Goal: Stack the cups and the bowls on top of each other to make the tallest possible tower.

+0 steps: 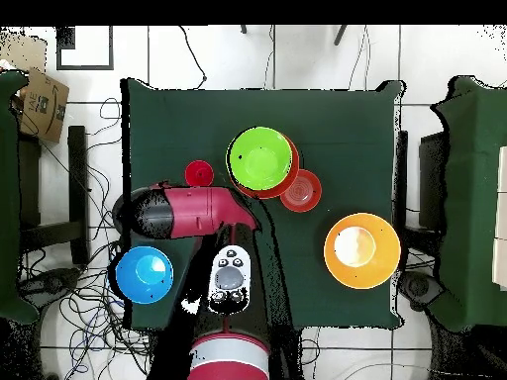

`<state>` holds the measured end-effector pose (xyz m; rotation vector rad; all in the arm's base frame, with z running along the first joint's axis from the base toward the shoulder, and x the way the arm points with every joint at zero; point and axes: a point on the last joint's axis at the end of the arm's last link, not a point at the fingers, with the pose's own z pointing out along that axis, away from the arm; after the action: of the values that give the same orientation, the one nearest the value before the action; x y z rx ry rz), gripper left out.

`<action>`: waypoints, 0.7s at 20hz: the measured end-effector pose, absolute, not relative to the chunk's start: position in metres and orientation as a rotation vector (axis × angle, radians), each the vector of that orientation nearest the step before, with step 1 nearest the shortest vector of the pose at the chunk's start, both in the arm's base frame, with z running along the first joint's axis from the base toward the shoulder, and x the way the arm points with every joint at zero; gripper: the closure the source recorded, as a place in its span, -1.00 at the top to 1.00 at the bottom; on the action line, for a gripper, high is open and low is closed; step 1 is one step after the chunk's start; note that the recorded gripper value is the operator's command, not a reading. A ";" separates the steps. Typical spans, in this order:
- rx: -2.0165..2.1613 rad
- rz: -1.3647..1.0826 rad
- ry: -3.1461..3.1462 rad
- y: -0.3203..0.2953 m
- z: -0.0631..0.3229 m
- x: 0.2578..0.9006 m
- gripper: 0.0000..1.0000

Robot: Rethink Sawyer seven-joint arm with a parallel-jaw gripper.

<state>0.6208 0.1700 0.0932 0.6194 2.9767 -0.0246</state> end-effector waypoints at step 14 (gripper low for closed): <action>0.690 -0.028 2.956 0.174 0.098 0.625 1.00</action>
<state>0.6246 0.1736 0.0976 0.6904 2.9560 -0.0281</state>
